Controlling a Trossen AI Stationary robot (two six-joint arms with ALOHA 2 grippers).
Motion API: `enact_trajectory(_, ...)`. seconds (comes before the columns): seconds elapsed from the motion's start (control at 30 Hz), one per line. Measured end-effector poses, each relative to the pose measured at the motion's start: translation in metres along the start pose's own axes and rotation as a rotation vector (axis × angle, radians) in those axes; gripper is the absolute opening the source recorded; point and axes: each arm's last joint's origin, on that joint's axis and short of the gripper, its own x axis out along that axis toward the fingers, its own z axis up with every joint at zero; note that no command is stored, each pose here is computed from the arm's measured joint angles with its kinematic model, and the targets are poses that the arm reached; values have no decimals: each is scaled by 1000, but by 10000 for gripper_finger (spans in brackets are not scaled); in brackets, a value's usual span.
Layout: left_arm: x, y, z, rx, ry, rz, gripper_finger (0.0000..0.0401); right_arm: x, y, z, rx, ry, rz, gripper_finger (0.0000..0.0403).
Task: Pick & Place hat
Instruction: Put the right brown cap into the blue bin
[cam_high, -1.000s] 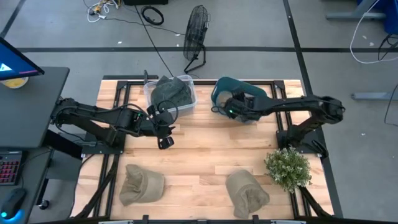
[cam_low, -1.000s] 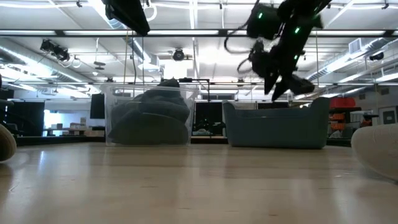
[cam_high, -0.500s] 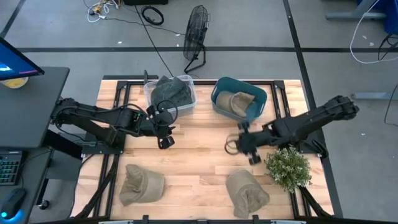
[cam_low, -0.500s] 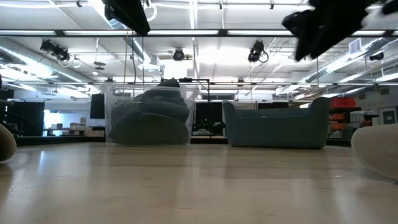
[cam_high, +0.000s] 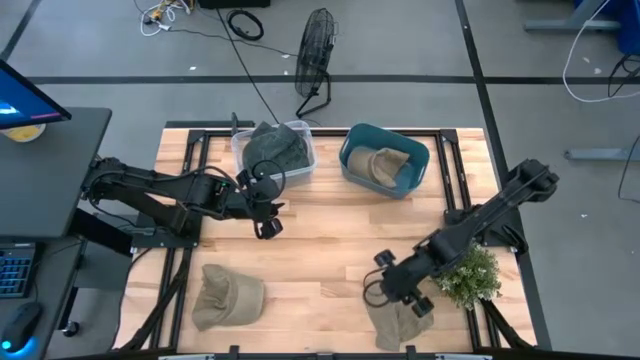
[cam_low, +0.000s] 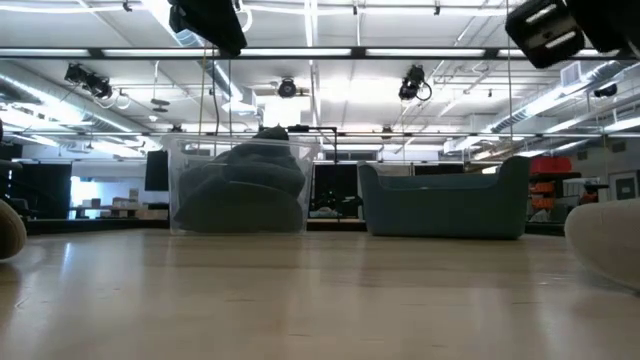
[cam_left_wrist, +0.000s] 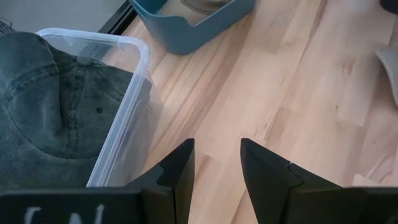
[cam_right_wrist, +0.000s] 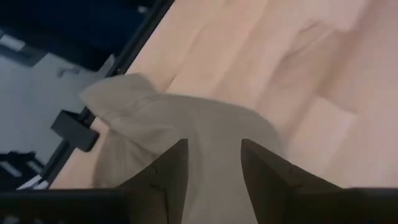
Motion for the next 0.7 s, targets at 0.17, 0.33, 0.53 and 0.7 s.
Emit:
enact_trajectory(0.17, 0, 0, 1, -5, -7, -4, 135, 33, 5, -1, -14, 72, 101, 151)
enact_trajectory(0.33, 0, 0, 1, -5, -7, -4, 135, 58, 10, -4, -12, 128, 217, 151)
enact_trajectory(0.53, 0, 0, 1, 0, -7, -3, 135, 70, 9, -8, -17, 172, 178, 151)
enact_trajectory(0.7, 0, 0, 1, 3, -7, -3, 135, 70, 8, -8, -79, 159, 97, 151)
